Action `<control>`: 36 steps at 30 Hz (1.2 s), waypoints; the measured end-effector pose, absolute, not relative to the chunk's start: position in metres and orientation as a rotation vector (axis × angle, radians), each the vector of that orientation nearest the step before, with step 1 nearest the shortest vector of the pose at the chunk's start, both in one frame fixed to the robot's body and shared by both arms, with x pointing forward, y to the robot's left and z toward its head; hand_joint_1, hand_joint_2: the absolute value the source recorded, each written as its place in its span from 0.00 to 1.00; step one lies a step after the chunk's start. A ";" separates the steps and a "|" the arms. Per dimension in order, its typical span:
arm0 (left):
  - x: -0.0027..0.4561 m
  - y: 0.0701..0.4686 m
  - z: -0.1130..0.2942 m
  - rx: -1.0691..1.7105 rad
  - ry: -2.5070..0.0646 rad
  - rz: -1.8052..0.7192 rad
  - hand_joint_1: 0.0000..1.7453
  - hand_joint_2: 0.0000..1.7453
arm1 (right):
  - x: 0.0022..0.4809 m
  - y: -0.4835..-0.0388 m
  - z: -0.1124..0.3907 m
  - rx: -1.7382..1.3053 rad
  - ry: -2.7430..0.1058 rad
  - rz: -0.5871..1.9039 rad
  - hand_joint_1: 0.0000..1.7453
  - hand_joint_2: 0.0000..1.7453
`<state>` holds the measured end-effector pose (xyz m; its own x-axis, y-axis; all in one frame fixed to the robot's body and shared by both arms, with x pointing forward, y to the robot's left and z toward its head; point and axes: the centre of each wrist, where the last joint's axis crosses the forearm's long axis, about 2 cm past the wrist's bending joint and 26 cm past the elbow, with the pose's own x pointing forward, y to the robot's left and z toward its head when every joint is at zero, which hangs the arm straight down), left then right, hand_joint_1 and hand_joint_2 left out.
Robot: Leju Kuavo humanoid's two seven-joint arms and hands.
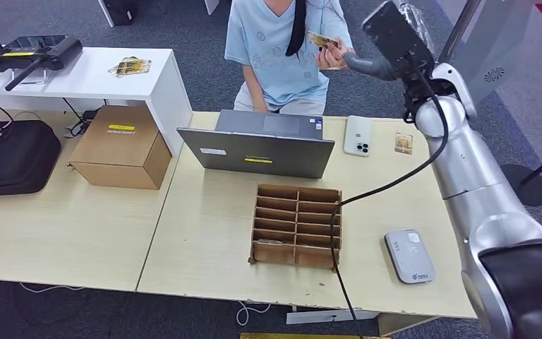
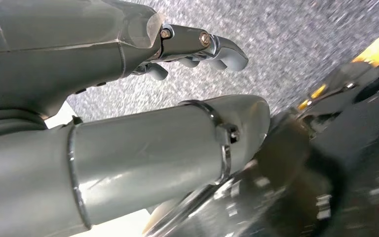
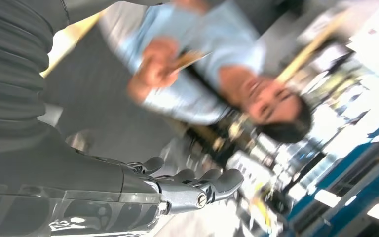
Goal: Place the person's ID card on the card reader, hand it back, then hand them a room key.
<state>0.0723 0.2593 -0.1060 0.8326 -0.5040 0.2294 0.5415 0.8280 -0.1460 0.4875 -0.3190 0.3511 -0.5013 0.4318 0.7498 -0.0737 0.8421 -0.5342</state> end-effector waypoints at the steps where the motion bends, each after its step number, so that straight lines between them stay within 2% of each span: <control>1: 0.069 0.259 -0.107 -0.207 -0.180 -0.554 0.00 0.00 | 0.482 -0.321 0.346 -0.165 -2.044 0.571 0.00 1.00; 5: 0.060 0.259 -0.108 -0.206 -0.157 -0.549 0.00 0.00 | 0.455 -0.326 0.321 0.135 -2.112 0.455 0.00 1.00; 13: 0.052 0.261 -0.109 -0.214 -0.141 -0.539 0.00 0.00 | 0.423 -0.335 0.295 0.220 -2.160 0.435 0.00 1.00; 17: 0.044 0.262 -0.110 -0.197 -0.140 -0.506 0.00 0.00 | 0.384 -0.340 0.260 0.207 -2.166 0.405 0.00 0.00; 26: 0.031 0.263 -0.112 -0.165 -0.116 -0.466 0.00 0.00 | 0.257 -0.345 0.199 -0.047 -2.084 0.526 0.00 0.00; 29: 0.031 0.263 -0.112 -0.154 -0.117 -0.466 0.00 0.00 | 0.221 -0.341 0.188 -0.291 -1.988 0.661 0.00 0.00; 32: 0.032 0.263 -0.112 -0.149 -0.113 -0.468 0.00 0.00 | 0.201 -0.337 0.186 -0.457 -1.934 0.737 0.00 0.00; 36: 0.032 0.263 -0.112 -0.148 -0.112 -0.468 0.00 0.00 | 0.199 -0.337 0.186 -0.481 -1.927 0.747 0.00 0.00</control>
<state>0.0317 0.2628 -0.1118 0.8866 -0.4404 0.1410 0.4566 0.8820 -0.1161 0.1988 -0.3365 0.1863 -0.4453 0.6138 0.6519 0.0139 0.7327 -0.6804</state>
